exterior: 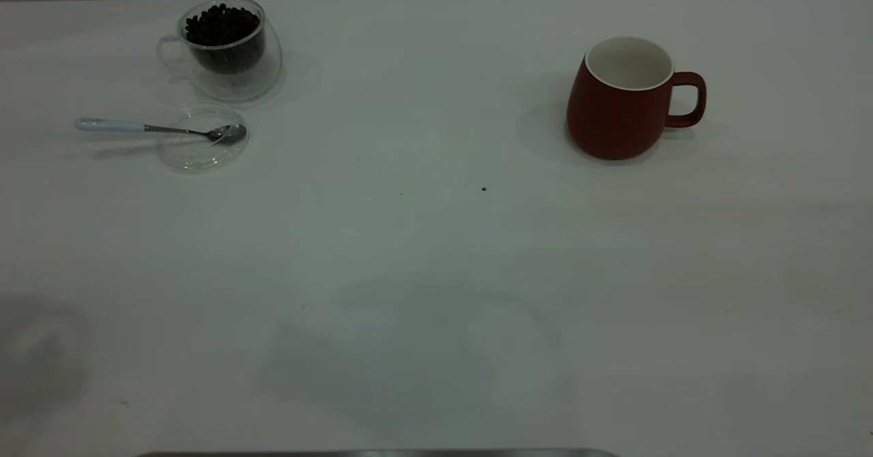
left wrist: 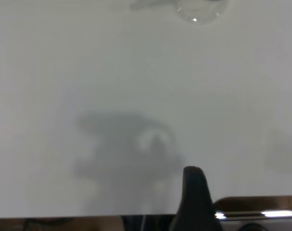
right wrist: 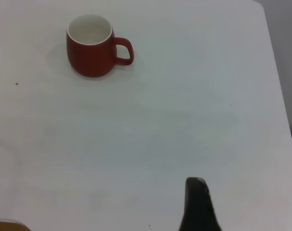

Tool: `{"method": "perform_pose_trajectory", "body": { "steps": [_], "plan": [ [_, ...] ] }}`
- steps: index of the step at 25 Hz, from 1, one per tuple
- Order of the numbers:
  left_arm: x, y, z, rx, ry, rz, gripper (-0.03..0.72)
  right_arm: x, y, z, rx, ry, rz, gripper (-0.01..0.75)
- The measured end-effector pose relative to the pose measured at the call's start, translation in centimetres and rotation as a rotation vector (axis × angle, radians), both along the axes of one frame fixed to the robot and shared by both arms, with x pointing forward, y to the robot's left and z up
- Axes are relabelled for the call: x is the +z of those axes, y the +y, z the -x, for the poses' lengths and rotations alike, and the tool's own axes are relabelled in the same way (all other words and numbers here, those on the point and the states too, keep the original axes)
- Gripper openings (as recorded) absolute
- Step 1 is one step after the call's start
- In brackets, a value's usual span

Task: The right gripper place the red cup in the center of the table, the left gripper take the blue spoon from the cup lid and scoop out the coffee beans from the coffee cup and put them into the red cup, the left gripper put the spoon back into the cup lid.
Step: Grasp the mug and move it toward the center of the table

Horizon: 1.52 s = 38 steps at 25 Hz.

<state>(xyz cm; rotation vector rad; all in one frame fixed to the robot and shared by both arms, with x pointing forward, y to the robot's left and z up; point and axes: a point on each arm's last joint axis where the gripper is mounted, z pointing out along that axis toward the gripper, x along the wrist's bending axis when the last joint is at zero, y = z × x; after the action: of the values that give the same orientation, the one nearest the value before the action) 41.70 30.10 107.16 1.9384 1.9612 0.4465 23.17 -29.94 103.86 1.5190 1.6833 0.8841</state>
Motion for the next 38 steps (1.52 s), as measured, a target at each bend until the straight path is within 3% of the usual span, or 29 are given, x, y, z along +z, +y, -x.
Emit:
{"method": "perform_pose_trajectory", "body": {
  "steps": [9, 19, 27, 38],
  "plan": [
    [2.2, 0.0, 6.8, -0.027, -0.124, -0.02, 0.586, 0.0, 0.0, 0.0, 0.0, 0.0, 0.0, 0.546],
    [-0.1, -0.4, 15.5, -0.051, -0.26, -0.011, 0.586, 0.0, 0.0, 0.0, 0.0, 0.0, 0.0, 0.546],
    [-3.3, -0.4, 16.6, -0.052, -0.245, -0.01, 0.586, 0.0, 0.0, 0.0, 0.0, 0.0, 0.0, 0.546],
    [-3.8, -0.4, 16.5, -0.054, -0.223, -0.011, 0.586, 0.0, 0.0, 0.0, 0.0, 0.0, 0.0, 0.546]
  ]
}}
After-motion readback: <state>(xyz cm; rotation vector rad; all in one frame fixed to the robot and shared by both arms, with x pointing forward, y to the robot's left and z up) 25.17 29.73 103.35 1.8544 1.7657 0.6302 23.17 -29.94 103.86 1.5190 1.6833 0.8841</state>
